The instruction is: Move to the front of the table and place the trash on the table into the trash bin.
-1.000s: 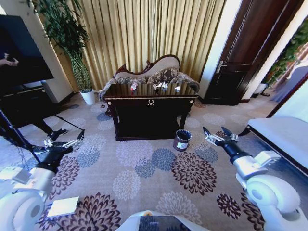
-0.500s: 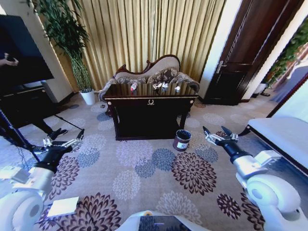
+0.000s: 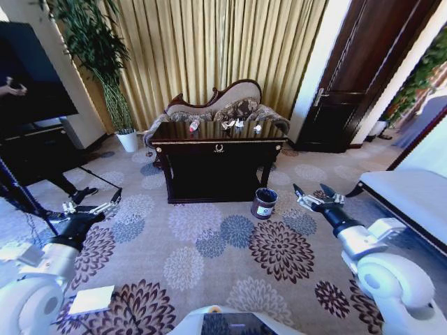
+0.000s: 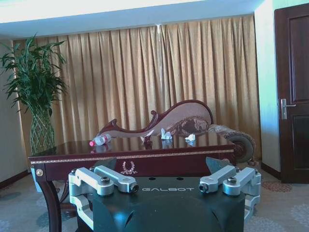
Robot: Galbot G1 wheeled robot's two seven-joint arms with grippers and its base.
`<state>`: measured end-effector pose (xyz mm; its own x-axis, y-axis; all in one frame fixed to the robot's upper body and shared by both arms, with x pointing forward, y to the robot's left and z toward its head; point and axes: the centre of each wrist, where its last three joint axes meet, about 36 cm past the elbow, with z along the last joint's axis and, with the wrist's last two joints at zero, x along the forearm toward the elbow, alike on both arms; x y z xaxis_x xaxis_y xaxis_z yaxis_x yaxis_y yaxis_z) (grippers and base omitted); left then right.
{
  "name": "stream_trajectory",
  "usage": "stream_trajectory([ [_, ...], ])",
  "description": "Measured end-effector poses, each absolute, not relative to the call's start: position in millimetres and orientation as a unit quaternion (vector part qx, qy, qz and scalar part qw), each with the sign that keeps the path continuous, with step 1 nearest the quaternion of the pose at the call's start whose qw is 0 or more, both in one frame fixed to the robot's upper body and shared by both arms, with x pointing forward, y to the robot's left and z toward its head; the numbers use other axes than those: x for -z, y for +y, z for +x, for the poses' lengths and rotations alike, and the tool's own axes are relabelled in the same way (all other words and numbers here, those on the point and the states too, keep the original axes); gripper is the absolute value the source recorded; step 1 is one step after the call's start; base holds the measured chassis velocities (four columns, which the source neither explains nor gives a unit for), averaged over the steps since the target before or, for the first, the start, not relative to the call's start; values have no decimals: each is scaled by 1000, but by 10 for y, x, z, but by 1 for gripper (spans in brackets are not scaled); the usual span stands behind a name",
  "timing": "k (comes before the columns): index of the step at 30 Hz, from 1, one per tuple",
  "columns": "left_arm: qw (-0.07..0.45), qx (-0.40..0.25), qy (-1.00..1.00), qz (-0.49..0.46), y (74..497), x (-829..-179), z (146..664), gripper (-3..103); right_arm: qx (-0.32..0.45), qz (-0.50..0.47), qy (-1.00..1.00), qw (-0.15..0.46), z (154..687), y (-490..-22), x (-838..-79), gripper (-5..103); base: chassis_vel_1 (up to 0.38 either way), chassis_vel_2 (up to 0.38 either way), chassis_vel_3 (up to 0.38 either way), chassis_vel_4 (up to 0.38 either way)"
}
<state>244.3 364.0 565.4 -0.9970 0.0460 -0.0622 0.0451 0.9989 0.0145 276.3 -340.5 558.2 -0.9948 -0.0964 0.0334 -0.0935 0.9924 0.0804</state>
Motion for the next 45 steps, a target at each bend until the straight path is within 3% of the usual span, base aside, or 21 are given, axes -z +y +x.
stream_trajectory([
  [45, 37, -10, 999, 26, 3604, -5698, 2415, 100, 40, 48, -998, 14, 2747, -3393, -5588, 100, -124, 120, 118, -120],
])
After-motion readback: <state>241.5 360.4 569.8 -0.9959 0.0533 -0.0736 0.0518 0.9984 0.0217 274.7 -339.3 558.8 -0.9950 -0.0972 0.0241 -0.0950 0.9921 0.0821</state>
